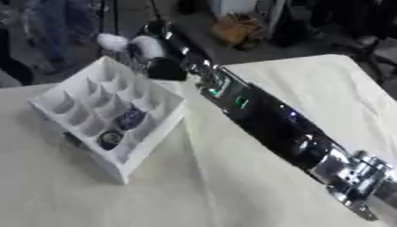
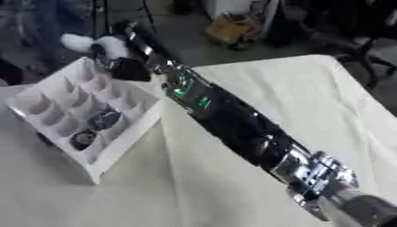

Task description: Pick up objects on the table and place them in the box.

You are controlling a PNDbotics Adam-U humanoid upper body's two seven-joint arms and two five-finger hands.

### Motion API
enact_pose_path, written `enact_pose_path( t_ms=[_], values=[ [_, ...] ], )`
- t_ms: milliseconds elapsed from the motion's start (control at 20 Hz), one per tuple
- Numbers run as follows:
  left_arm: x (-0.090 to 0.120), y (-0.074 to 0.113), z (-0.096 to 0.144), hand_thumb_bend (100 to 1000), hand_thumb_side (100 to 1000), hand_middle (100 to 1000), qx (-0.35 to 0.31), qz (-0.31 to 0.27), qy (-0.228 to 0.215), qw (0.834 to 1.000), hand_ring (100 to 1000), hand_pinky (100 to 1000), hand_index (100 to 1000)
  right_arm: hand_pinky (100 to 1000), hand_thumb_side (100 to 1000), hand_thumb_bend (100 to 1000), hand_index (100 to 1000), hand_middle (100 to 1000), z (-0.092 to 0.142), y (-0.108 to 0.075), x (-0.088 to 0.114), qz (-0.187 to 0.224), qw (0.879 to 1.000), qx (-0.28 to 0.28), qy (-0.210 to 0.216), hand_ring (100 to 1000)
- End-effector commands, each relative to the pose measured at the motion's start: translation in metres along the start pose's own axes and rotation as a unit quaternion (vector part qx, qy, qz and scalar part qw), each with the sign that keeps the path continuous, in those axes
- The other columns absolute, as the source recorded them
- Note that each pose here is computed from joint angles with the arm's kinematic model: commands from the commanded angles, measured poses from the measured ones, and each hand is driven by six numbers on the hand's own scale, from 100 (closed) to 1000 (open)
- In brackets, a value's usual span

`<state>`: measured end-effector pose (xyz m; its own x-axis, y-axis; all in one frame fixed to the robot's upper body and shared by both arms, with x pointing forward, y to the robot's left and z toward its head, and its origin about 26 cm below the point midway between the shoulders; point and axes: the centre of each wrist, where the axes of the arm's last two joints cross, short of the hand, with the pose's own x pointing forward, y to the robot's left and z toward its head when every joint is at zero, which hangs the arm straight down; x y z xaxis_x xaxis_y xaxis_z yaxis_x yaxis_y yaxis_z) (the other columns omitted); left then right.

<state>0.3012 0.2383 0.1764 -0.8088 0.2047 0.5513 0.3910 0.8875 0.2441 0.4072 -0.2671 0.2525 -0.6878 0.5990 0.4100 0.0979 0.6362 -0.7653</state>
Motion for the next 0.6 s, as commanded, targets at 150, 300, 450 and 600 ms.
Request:
enact_pose_path(
  t_ms=[150, 300, 450, 600],
  values=[
    [0.006, -0.001, -0.01, 268, 934, 793, -0.014, 0.001, -0.022, 1.0, 781, 725, 881, 172, 387, 100, 457, 563, -0.011, -0.002, 0.016, -0.003, 0.999, 0.021, -0.032, 100],
    [0.006, -0.004, -0.012, 266, 936, 793, -0.019, 0.007, -0.026, 0.999, 781, 725, 881, 176, 391, 100, 462, 571, -0.009, 0.0, 0.008, 0.002, 1.0, 0.024, -0.016, 100],
    [0.005, -0.005, -0.013, 266, 938, 792, -0.021, 0.011, -0.028, 0.999, 781, 724, 881, 180, 390, 100, 467, 585, -0.007, -0.001, 0.0, 0.01, 1.0, 0.017, 0.002, 100],
    [0.005, -0.006, -0.013, 265, 939, 792, -0.024, 0.014, -0.028, 0.999, 781, 724, 881, 183, 388, 100, 473, 595, -0.005, -0.001, -0.007, 0.017, 1.0, 0.005, 0.015, 100]
  ],
)
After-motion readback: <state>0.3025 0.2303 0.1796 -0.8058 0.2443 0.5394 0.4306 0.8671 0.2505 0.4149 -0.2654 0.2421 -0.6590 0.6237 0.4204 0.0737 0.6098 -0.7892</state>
